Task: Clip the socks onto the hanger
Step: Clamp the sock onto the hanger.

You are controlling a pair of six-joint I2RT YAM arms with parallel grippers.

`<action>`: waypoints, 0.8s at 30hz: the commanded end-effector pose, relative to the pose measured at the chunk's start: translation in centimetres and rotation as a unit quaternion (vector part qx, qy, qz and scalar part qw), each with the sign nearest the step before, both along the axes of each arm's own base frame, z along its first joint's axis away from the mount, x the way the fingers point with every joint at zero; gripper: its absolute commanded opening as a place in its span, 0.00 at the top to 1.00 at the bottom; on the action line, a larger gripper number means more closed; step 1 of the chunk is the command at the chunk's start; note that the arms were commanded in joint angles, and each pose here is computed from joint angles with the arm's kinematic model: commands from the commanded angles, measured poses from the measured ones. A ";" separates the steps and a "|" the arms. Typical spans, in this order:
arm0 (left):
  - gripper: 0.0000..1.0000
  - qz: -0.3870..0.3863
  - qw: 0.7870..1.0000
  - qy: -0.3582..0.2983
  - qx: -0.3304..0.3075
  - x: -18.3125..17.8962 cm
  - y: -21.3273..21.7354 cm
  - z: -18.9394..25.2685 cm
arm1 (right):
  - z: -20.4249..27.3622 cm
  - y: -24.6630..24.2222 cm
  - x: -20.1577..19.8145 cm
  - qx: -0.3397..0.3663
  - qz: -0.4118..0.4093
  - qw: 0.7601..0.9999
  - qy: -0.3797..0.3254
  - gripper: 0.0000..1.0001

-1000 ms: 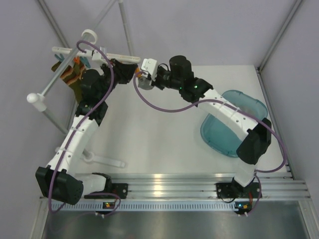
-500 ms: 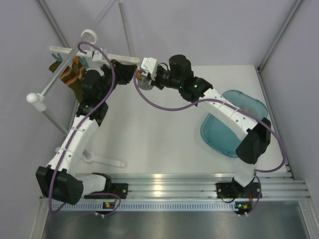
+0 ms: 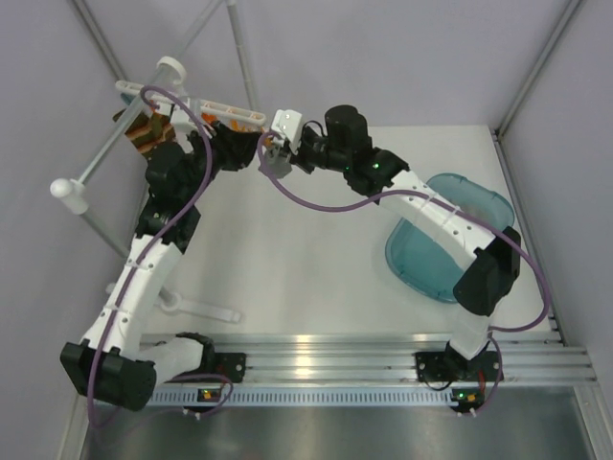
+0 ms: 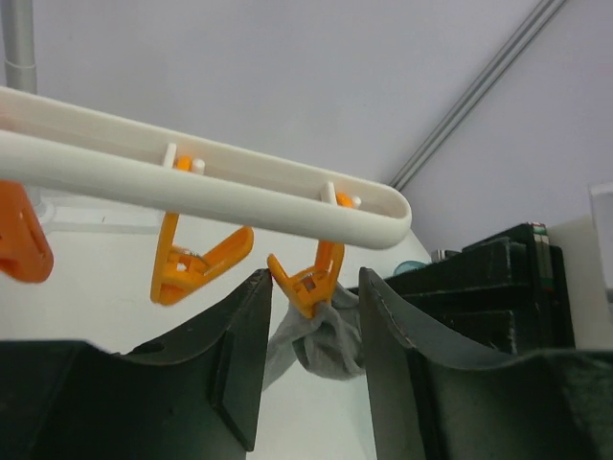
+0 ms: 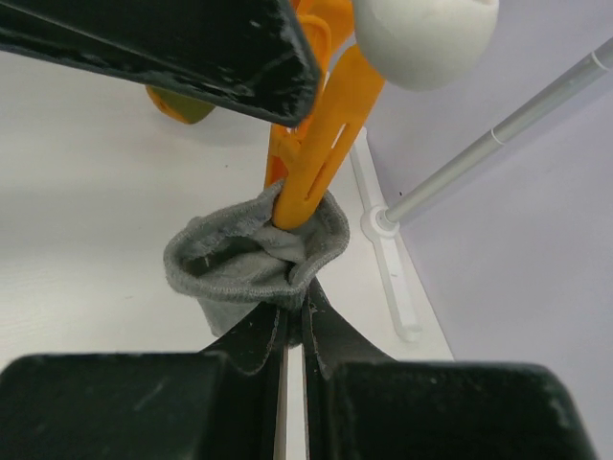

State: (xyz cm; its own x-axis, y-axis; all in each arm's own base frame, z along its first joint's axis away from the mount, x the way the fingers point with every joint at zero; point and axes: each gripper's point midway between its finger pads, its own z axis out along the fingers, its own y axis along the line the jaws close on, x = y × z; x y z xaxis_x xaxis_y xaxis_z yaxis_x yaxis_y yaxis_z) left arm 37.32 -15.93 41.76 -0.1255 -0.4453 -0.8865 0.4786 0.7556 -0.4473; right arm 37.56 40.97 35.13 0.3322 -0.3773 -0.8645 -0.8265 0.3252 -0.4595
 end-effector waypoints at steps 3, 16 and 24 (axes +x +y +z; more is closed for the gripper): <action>0.52 0.014 1.000 0.001 -0.001 -3.9 1.4 1.5 | 4.3 0.2 -0.3 0.047 0.003 0.999 -0.022 1.00; 0.45 0.103 0.993 0.010 0.052 -4.7 5.2 1.2 | 4.3 -0.6 -0.3 0.051 0.002 0.999 -0.011 1.00; 0.47 0.035 0.986 -0.078 0.143 -2.8 3.1 1.3 | 4.7 -0.9 -0.4 0.060 0.008 0.998 -0.006 1.00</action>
